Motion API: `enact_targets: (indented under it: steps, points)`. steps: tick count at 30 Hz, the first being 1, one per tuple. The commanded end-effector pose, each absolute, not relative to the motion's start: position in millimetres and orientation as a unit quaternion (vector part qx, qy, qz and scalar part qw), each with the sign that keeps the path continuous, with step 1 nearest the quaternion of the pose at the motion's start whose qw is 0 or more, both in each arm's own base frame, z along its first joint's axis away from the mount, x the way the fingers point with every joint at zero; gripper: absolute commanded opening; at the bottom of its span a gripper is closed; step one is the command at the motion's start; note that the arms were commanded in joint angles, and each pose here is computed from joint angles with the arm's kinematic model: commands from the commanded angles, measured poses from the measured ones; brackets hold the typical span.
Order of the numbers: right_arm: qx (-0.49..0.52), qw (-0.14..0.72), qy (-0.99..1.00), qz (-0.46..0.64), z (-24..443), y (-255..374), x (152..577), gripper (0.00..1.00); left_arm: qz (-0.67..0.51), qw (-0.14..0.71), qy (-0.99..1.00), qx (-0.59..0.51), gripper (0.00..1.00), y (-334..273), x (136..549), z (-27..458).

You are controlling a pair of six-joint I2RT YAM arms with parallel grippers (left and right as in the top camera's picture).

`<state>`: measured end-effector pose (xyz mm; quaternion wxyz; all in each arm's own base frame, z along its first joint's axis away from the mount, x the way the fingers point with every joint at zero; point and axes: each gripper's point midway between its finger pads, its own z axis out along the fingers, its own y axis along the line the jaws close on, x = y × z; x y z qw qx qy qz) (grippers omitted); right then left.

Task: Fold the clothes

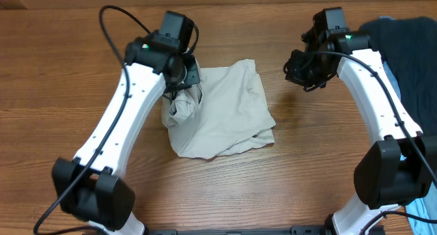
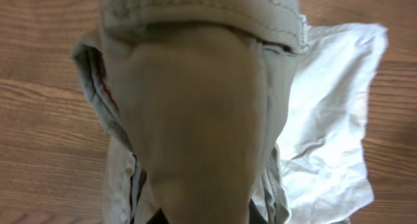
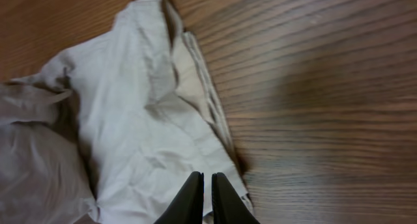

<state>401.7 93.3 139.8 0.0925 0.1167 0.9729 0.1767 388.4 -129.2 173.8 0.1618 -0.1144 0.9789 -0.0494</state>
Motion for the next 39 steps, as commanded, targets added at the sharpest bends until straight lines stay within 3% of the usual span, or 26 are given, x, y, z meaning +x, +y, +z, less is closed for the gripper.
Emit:
enact_targets:
  steps: [1, 4, 10, 21, 28, 34, 39]
  points:
    - [0.132, 0.079, 0.974, 0.164, 115.1, 85.6, 397.9, 0.09, -0.045, 0.180, 0.975, -0.119, 0.04, -127.9, 397.0, 182.8]
    - [0.153, 0.070, 0.972, 0.164, 91.1, 85.1, 392.0, 0.10, -0.085, 0.189, 0.972, -0.108, 0.04, -145.8, 403.6, 187.3]
    - [0.156, 0.048, 0.960, 0.226, 34.5, 106.2, 372.7, 0.09, -0.058, 0.163, 0.981, -0.093, 0.04, -128.9, 388.8, 191.2]
    - [0.150, 0.037, 0.960, 0.234, 22.0, 112.7, 361.1, 0.08, 0.168, 0.152, 0.973, -0.053, 0.04, 30.0, 353.0, 242.1]
    - [0.150, 0.030, 0.961, 0.232, 21.2, 112.3, 357.5, 0.07, 0.279, 0.164, 0.946, -0.023, 0.04, 72.6, 360.2, 263.5]
    - [0.151, 0.028, 0.961, 0.232, 21.1, 112.3, 356.4, 0.07, 0.087, 0.217, 0.972, -0.023, 0.05, -21.6, 391.3, 244.2]
    - [0.152, 0.015, 0.959, 0.237, 21.5, 114.6, 350.7, 0.07, 0.010, 0.134, 0.990, -0.046, 0.08, -101.5, 398.8, 175.7]
